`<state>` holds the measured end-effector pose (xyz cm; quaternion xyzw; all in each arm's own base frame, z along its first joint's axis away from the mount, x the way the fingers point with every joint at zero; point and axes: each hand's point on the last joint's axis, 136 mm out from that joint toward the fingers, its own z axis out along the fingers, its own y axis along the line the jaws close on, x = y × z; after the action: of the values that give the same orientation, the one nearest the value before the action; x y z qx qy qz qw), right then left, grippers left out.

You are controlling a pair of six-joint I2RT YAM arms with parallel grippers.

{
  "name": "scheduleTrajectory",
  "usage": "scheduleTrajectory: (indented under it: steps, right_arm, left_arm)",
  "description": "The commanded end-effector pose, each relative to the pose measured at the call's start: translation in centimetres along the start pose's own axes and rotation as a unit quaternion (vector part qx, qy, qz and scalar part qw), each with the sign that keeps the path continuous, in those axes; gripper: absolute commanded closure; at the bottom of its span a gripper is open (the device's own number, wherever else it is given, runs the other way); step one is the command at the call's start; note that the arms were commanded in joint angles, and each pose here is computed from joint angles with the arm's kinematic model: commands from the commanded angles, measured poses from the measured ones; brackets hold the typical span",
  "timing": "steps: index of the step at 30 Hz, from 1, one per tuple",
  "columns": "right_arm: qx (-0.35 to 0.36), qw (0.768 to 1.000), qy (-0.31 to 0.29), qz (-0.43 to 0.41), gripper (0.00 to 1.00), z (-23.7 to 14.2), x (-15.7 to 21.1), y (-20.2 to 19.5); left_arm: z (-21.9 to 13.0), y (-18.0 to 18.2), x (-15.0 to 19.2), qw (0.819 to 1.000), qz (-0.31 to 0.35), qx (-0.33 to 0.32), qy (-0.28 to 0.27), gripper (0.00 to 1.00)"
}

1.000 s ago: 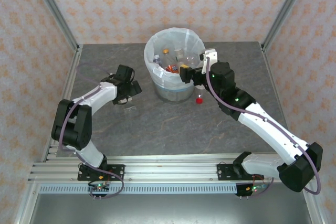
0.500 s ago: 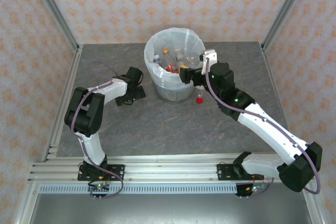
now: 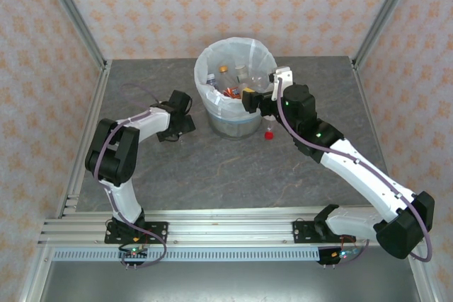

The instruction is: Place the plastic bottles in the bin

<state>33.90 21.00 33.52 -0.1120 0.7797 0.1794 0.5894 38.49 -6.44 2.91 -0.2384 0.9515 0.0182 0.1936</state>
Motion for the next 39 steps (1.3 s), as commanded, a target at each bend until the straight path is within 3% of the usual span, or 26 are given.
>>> scheduleTrajectory:
  steps: [1, 6, 20, 26, 32, 39]
  right_arm:
    - [0.013, 1.0, -0.009, 0.009, 0.01, -0.1, -0.4, -0.6]
    - [0.012, 1.0, -0.005, 0.01, 0.01, 0.1, -0.2, -0.5]
    - [0.017, 1.0, -0.002, 0.013, 0.01, 0.3, 0.2, -0.7]
    - [0.021, 1.0, -0.003, 0.015, 0.01, 0.3, 0.3, -0.9]
    - [0.036, 0.999, -0.009, 0.021, 0.01, 0.5, 0.4, -1.4]
    - [0.035, 0.998, -0.023, 0.036, 0.01, 0.3, 0.2, -1.5]
  left_arm:
    - [-1.8, 0.4, -1.7, 0.999, -0.011, 0.009, -0.041, 0.16]
    - [-3.2, 0.5, -2.3, 0.998, 0.0, 0.014, -0.057, 0.36]
    - [-6.7, -1.3, -3.1, 0.994, 0.032, 0.06, -0.086, 0.74]
    - [-9.2, -1.3, -4.0, 0.99, 0.028, 0.078, -0.112, 1.0]
    - [-12.9, -0.3, -5.4, 0.983, 0.014, 0.088, -0.161, 1.0]
    - [-19.6, -1.0, -7.5, 0.959, 0.012, 0.161, -0.232, 1.0]
